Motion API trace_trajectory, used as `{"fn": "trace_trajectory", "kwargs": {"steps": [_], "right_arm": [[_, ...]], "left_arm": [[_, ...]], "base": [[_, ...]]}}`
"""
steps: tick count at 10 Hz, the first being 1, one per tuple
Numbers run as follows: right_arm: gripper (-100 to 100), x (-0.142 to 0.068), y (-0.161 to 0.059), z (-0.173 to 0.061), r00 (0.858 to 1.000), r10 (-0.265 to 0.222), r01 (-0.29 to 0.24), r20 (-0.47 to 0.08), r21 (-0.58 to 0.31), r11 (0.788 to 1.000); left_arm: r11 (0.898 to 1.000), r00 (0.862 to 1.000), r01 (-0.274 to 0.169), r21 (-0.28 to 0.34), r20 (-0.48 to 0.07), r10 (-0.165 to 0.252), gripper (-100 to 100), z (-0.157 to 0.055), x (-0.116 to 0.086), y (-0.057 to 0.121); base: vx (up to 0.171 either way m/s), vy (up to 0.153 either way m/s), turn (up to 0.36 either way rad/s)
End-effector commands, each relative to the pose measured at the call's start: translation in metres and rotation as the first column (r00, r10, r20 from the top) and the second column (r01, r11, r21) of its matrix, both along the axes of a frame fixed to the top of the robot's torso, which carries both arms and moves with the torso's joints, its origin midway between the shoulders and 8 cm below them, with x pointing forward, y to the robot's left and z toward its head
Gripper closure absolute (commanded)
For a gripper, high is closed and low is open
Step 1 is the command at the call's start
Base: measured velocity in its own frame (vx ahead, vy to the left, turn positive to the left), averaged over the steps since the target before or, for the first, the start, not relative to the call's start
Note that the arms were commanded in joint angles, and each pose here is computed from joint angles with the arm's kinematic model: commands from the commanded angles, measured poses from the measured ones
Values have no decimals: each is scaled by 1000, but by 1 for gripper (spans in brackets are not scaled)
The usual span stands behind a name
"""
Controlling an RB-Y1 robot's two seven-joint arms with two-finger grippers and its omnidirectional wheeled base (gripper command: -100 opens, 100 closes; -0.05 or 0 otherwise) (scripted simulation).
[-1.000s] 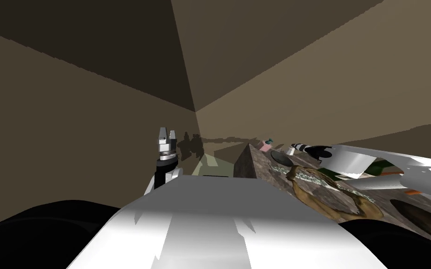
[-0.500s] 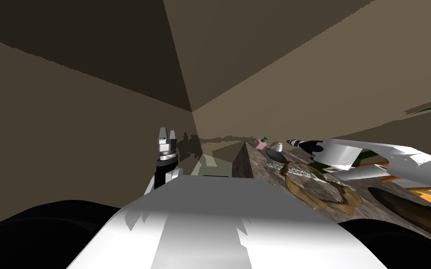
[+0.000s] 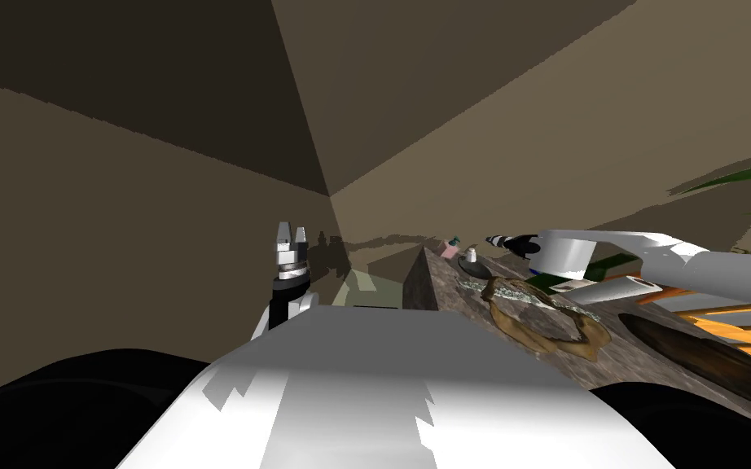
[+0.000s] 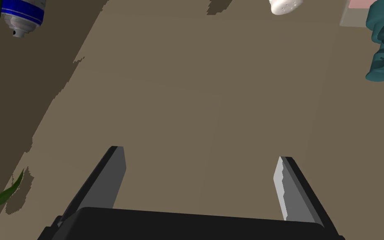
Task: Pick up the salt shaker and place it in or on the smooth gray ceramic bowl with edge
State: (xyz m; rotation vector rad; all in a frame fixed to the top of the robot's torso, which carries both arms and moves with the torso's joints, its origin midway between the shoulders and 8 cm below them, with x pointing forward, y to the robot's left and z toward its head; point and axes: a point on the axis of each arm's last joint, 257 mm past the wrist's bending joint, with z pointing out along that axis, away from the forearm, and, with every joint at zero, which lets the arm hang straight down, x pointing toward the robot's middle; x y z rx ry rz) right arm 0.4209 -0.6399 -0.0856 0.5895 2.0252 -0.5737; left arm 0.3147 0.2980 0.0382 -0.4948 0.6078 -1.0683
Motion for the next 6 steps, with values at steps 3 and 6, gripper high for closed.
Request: {"fn": "trace_trajectory", "kwargs": {"steps": [3, 6], "right_arm": [[0, 0, 0, 0, 1000, 0, 0, 0, 0, 1000], [0, 0, 0, 0, 1000, 0, 0, 0, 0, 1000]], "left_arm": [[1000, 1000, 0, 0, 0, 0, 0, 0, 0, 0], [1000, 1000, 0, 0, 0, 0, 0, 0, 0, 0]], "base": [[0, 0, 0], [0, 0, 0]]}}
